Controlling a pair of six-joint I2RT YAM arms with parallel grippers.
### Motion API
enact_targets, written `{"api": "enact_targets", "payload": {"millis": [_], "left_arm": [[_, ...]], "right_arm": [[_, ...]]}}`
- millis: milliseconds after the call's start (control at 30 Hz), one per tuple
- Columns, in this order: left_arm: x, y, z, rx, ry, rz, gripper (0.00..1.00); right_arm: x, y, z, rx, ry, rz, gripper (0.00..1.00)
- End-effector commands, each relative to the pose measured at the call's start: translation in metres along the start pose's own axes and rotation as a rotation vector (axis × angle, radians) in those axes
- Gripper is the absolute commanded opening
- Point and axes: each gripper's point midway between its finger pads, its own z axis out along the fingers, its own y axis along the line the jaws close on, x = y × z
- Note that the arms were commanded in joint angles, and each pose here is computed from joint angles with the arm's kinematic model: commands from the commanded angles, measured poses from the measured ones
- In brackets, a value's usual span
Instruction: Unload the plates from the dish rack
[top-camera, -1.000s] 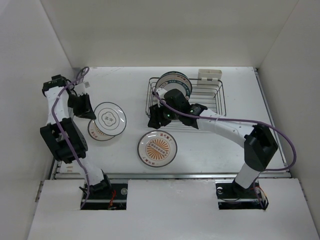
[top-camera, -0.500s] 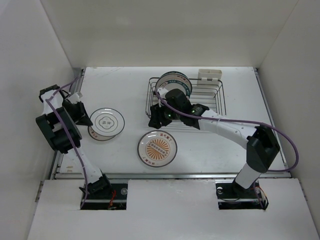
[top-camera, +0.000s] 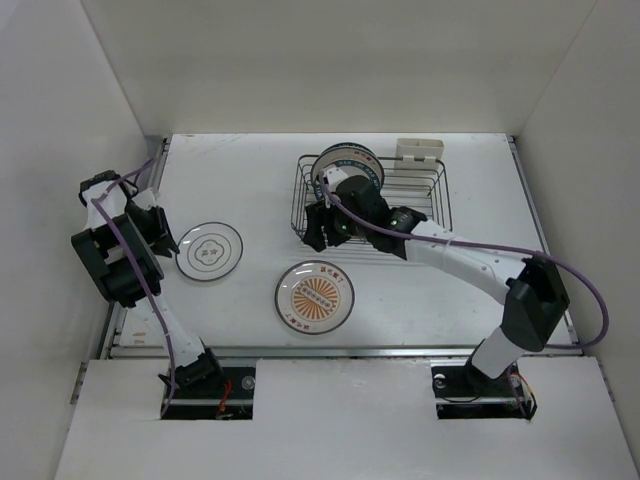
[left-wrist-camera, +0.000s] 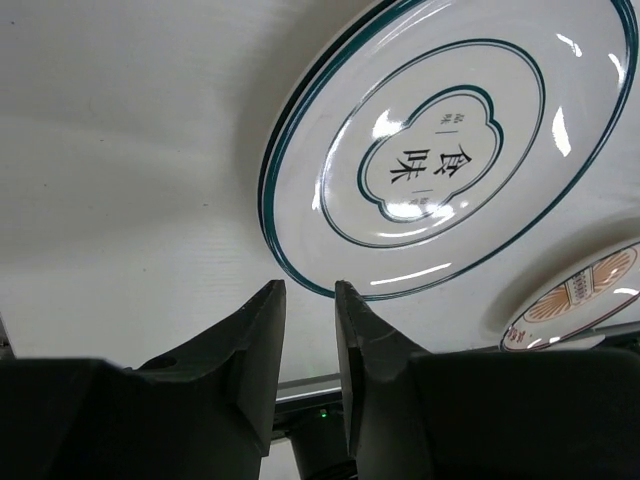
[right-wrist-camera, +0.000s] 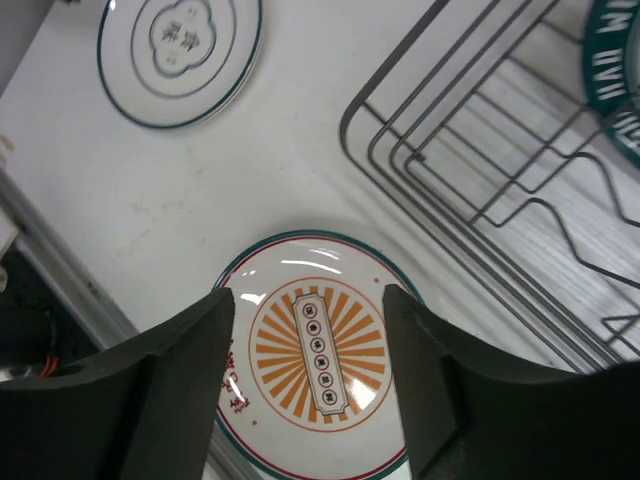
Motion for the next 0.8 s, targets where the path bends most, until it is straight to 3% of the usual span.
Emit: {"api": "enact_targets", "payload": {"millis": [0,167,433,600,767], "left_arm": [[0.005,-0.002,-0.017,-0.031,-0.042,-0.004,0.24],[0.008,-0.008,-0.034,-0.041,-0.094,0.042,0.25],[0.023,-0.011,-0.057,-0.089,-0.172,0.085,0.33],[0.027,-0.011,-0.059,-0.136,-0.177,0.119,0.33],[0.029,-0.017,-0.054,-0.133,-0.162,0.146,0.34]], "right_arm": [[-0.043,-0.011,-0.033,0.118,-0.149,-0.006,0.70],[-0.088,-0.080,-0.055,0.305,-0.217,0.039,0.74],[-0.125,-0.182,-0.047,0.509,-0.187,-0.026,0.77],[-0.135,-0.216,-0.029,0.504,-0.173,-0.074,0.77],[-0.131,-0.223,-0.012,0.434,-0.150,-0.104,0.75]]}}
